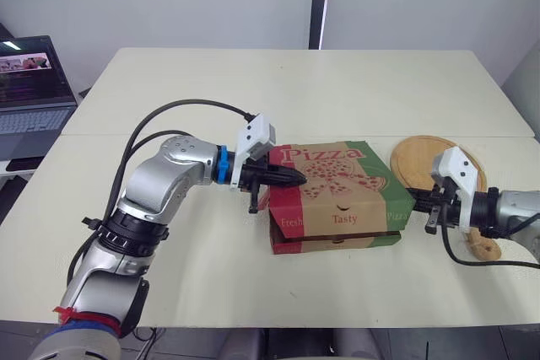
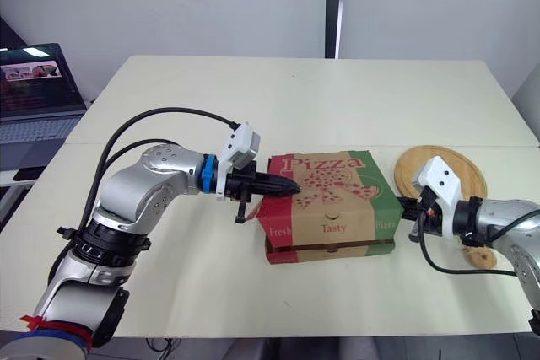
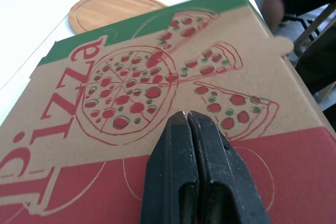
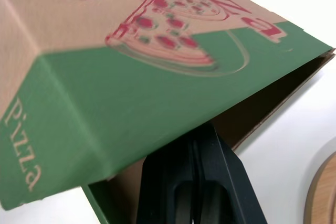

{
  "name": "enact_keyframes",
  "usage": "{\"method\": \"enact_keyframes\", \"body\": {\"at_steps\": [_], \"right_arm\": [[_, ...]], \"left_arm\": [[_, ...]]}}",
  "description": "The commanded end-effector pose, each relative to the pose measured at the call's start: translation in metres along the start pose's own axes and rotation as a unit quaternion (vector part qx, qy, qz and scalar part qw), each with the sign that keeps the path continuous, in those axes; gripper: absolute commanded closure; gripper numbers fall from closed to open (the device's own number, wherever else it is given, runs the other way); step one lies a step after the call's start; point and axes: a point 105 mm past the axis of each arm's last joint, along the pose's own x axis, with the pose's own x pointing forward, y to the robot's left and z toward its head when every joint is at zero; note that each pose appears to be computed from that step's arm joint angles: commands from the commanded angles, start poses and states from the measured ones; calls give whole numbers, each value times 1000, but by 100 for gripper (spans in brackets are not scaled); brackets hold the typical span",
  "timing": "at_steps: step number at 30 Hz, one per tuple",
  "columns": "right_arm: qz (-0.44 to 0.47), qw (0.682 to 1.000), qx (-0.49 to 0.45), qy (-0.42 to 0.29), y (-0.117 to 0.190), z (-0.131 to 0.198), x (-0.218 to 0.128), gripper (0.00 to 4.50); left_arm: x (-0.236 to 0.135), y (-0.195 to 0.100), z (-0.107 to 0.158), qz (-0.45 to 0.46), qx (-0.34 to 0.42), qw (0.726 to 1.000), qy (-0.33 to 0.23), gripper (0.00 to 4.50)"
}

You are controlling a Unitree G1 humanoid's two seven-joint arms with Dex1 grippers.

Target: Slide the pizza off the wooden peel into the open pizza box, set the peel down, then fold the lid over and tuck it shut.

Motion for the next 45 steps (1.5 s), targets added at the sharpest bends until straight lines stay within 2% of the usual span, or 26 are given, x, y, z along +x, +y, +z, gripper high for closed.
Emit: {"method": "enact_keyframes", "body": {"at_steps": [1, 6, 9, 15, 18, 23, 27, 30, 36, 45], "right_arm": [[11, 999, -22, -21, 7, 16, 1, 450], [10, 1000, -21, -16, 10, 13, 2, 450], [-9, 999, -36, 10, 5, 3, -4, 450], [-66, 994, -58, 66, -15, -14, -38, 450], [-73, 994, -65, 52, -21, -2, -56, 450], [-25, 996, -82, 33, -8, 22, -65, 285], [53, 991, -118, 42, 21, 29, -47, 135], [74, 984, -154, 50, 32, 28, -32, 33], [58, 977, -199, 57, 22, 24, -13, 33], [63, 976, -203, 45, 22, 29, -1, 33]], "left_arm": [[4, -4, 9, -18, 28, 999, 1, 447], [9, -7, 6, -33, 40, 998, 19, 447], [11, -7, -1, -37, 43, 998, 39, 447], [12, -5, -5, -32, 48, 997, 43, 447], [11, -4, -3, -29, 50, 998, 41, 447], [10, -3, -2, -29, 52, 997, 40, 450], [12, -3, 0, -34, 55, 997, 36, 450], [14, -5, 2, -40, 58, 997, 35, 450], [16, -11, 1, -52, 65, 996, 39, 450], [23, -21, 4, -79, 98, 991, 52, 450]]}}
